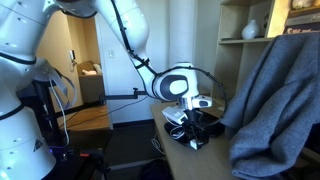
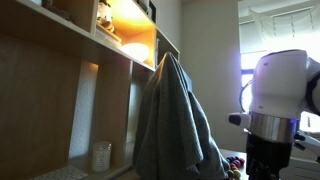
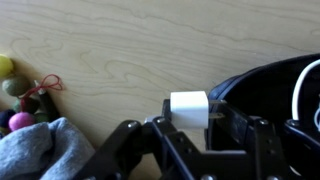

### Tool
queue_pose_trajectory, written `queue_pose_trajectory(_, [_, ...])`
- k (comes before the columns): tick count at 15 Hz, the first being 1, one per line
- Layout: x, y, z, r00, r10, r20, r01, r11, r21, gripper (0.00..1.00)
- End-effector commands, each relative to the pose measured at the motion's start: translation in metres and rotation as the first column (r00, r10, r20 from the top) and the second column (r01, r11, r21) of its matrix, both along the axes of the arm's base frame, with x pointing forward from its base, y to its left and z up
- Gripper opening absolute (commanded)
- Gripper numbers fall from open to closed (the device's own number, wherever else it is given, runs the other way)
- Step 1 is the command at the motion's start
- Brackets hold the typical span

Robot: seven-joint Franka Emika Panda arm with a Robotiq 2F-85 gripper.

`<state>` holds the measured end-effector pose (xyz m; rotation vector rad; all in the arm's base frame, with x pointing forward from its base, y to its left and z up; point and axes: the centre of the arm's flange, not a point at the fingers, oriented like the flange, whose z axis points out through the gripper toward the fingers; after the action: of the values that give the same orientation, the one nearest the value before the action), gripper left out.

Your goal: Take the object and put it in the bag

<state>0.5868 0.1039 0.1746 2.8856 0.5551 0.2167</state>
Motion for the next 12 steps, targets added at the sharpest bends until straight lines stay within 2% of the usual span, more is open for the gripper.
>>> queue_pose_trajectory(1, [0.004, 0.016, 0.0, 1.0, 0.009, -0.019, -0.01, 0.999, -0.04, 0.25])
queue_pose_trajectory(12, [0.002, 0.041, 0.001, 0.997, 0.071, -0.037, -0.074, 0.995, -0.074, 0.25])
